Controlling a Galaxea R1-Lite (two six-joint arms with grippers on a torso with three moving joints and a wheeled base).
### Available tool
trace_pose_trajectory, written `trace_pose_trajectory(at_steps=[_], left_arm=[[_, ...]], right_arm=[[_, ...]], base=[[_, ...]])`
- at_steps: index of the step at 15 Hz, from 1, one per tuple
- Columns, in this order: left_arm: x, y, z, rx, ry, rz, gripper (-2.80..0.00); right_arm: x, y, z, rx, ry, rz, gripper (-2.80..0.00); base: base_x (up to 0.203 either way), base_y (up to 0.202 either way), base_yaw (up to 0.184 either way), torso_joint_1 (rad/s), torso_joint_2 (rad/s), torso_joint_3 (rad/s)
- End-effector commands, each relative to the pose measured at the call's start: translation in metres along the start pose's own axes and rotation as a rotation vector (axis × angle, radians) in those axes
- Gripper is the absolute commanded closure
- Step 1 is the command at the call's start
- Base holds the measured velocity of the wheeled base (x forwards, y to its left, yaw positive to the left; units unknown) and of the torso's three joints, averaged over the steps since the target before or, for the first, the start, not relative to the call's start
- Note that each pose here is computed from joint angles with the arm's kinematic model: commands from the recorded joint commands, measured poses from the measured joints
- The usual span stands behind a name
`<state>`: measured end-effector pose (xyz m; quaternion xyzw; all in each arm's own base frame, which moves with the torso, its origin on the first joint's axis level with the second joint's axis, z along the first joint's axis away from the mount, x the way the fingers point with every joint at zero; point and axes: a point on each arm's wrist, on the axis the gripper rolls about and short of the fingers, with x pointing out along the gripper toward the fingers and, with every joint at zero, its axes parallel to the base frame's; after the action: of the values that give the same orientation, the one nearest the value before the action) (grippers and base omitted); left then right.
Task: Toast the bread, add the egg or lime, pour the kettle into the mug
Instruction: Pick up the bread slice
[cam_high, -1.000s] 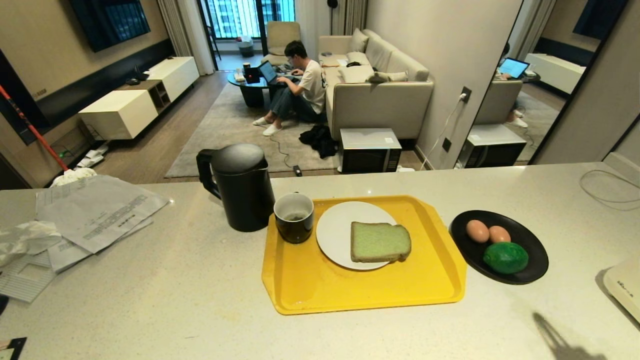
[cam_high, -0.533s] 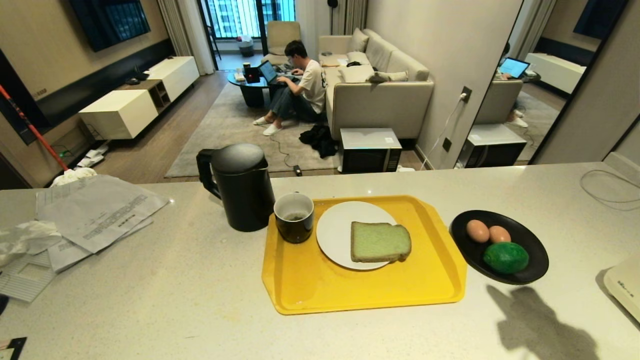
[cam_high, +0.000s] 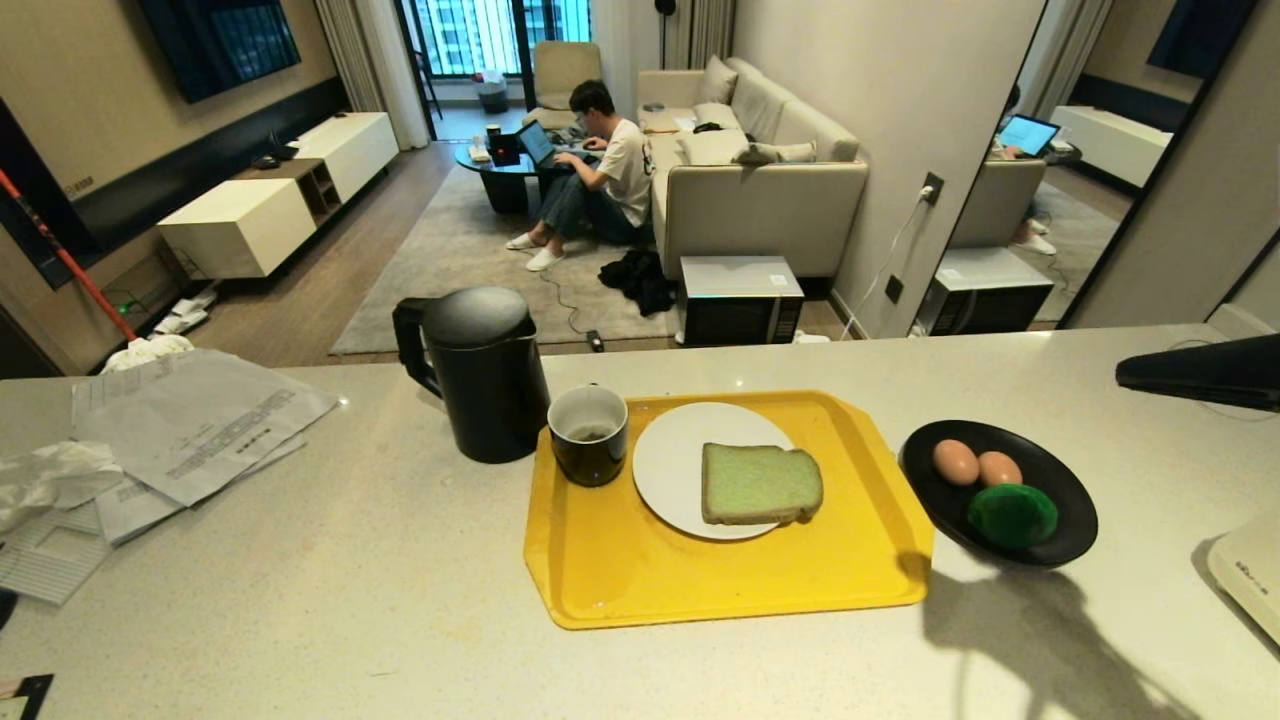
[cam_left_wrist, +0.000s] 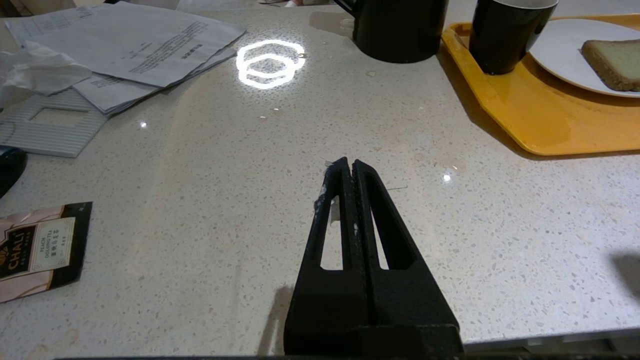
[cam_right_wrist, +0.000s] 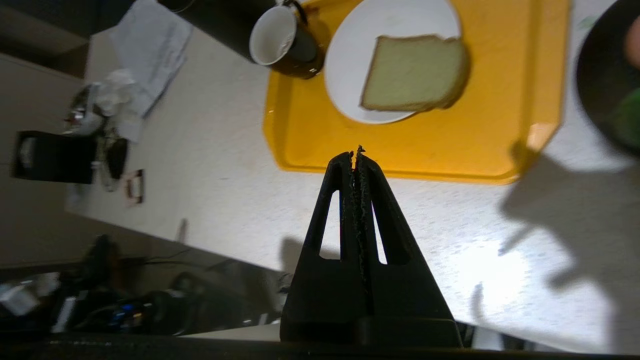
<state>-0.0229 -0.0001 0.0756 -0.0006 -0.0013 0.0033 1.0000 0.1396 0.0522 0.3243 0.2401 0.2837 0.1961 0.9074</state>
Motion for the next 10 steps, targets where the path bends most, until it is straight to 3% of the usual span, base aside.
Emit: trace_pose_trajectory(at_steps=[1,2,3,10], left_arm=[[0.000,0.000,0.000,0.000,-0.001,0.001,0.00],[0.000,0.000,0.000,0.000,-0.001,0.001,0.00],[0.000,0.000,0.000,0.000,-0.001,0.001,0.00],[0.000,0.000,0.000,0.000,-0.001,0.001,0.00]], right_arm=[[0.015,-0.002,0.006,0.058,0.044,0.011,0.00],[0.017,-0.003,0.007,0.058,0.043,0.007,-1.86],[0.019,-0.003,0.009,0.062,0.045,0.004,-2.80],[0.052,-0.017,0.000,0.130,0.182,-0.011,-2.80]], base=[[0.000,0.000,0.000,0.000,0.00,0.000],[0.000,0.000,0.000,0.000,0.00,0.000],[0.000,0.000,0.000,0.000,0.00,0.000],[0.000,0.000,0.000,0.000,0.00,0.000]])
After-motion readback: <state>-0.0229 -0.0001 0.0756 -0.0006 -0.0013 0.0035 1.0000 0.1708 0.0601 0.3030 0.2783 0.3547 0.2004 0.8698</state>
